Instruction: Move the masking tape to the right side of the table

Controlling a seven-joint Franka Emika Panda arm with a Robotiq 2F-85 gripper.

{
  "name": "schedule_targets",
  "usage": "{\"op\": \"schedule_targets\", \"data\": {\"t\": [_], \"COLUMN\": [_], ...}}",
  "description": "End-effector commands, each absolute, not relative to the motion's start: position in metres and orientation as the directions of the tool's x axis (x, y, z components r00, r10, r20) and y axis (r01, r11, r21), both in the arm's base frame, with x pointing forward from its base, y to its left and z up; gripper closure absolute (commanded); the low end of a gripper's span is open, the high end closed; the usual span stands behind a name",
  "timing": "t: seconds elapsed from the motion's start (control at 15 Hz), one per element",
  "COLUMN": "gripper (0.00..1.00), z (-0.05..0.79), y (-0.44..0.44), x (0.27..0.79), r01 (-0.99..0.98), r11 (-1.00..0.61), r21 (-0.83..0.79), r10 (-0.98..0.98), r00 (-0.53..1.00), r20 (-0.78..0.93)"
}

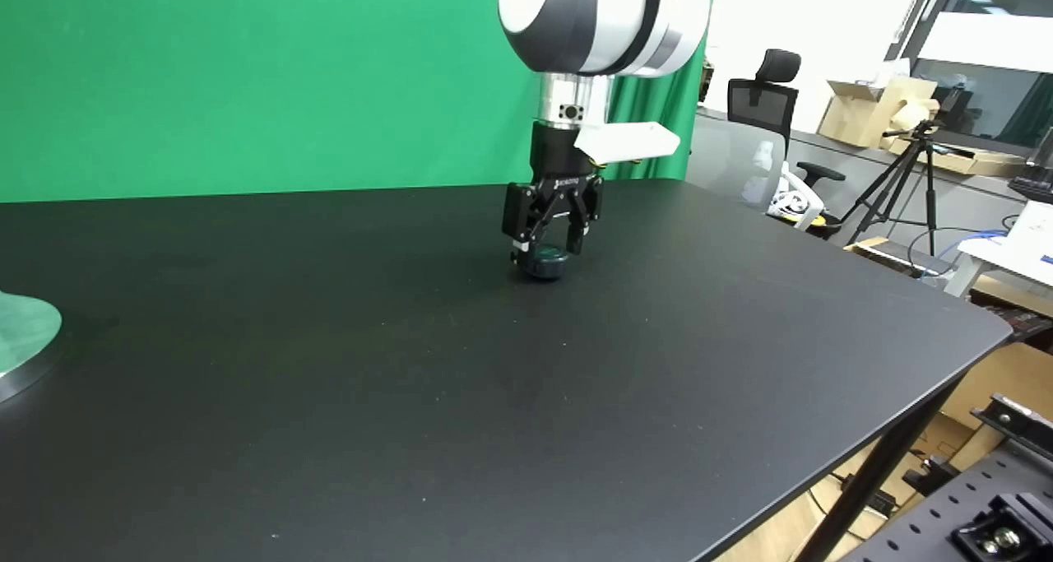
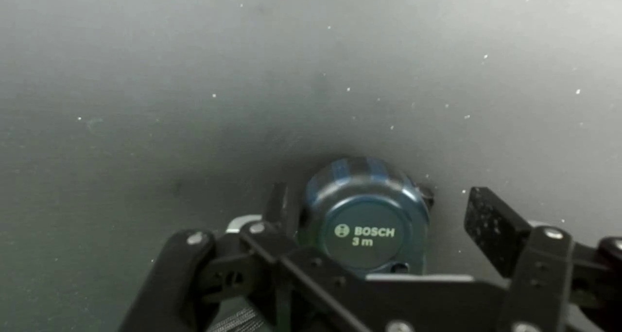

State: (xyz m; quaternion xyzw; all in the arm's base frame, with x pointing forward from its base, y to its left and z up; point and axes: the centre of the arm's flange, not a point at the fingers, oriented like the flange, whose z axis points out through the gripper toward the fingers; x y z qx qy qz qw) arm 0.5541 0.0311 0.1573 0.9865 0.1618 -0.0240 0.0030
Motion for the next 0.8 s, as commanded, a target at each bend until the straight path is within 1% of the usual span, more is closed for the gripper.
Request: {"op": "schedule_targets", "data": {"t": [0.0, 0.13, 0.2, 0.73], "gripper": [0.39, 0.52, 0.57, 0.57], "z": [0.157, 0.156, 0.156, 0.179], "y": [0.030, 0.029, 0.028, 0.012], "x": [0.564, 0.567, 0.568, 0.569], "r01": [0.317, 0.316, 0.315, 0.279], "r11": [-0.948, -0.949, -0.949, -0.959], "r21": [-0.003, -0.002, 0.000, 0.040], "r10": [0.317, 0.316, 0.315, 0.279], "r00": [0.948, 0.948, 0.948, 0.960], "r20": [-0.037, -0.037, -0.035, -0.007]}}
